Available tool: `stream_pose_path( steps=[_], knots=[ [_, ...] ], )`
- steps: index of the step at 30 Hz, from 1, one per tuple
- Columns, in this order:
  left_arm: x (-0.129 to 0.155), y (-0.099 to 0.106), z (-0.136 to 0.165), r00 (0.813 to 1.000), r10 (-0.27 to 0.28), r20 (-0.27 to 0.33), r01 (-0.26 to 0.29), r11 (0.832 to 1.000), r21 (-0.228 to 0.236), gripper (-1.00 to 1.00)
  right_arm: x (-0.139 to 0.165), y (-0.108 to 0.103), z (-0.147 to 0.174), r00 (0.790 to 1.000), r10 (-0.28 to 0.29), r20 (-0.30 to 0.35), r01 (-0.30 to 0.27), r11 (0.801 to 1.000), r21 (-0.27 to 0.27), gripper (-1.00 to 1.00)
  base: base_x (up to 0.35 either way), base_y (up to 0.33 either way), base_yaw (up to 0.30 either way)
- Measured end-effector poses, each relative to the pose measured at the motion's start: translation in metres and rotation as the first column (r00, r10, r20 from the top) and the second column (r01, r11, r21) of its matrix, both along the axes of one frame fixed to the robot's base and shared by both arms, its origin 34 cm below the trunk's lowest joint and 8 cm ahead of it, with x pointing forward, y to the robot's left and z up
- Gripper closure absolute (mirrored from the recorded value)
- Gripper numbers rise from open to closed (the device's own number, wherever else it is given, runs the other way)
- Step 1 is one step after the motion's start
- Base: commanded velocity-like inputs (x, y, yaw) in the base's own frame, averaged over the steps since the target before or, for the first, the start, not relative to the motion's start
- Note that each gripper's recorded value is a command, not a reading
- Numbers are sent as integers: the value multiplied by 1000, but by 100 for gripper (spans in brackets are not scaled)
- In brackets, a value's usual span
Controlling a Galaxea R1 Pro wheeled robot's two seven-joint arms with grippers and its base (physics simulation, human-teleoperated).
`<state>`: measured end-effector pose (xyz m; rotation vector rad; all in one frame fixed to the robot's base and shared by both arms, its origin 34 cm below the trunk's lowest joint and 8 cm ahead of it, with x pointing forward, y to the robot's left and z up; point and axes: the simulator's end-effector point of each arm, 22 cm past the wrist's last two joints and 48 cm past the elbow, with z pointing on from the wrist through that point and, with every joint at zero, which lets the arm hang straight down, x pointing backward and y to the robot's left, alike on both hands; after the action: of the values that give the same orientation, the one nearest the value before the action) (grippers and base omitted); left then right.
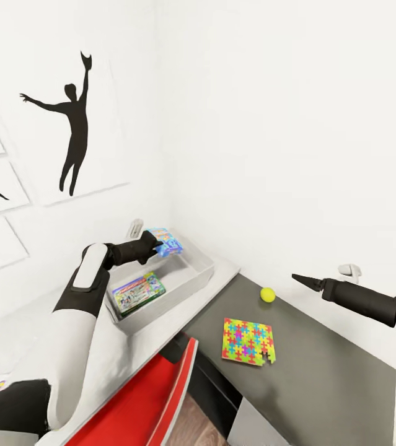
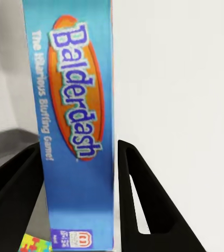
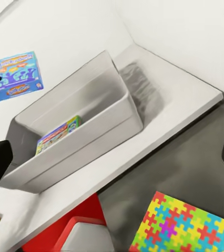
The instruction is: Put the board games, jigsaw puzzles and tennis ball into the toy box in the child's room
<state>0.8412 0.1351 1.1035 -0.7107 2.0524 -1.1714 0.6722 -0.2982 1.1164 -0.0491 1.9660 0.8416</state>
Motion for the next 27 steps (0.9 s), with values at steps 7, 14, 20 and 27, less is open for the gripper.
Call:
stream_pose_path(
  steps=[7,14,20,27],
  knots=[
    [17,14,-8,997,50,-54,-50,999,2,100,0,5,-1,1000,7,-2,-7,1000,4,-100,0,0,-75],
    [25,22,-24,991,80,-110,-79,997,7,100,0,7,-2,1000,10,-3,-10,1000,5,-100,0,0,-16],
    [29,22,-31,989,85,-122,-85,996,7,100,-1,7,-2,1000,11,-3,-11,1000,6,-100,0,0,-4],
    [35,22,-37,988,102,-120,-104,995,-9,100,0,6,-4,1000,9,-8,-9,1000,6,-100,0,0,0]
  ],
)
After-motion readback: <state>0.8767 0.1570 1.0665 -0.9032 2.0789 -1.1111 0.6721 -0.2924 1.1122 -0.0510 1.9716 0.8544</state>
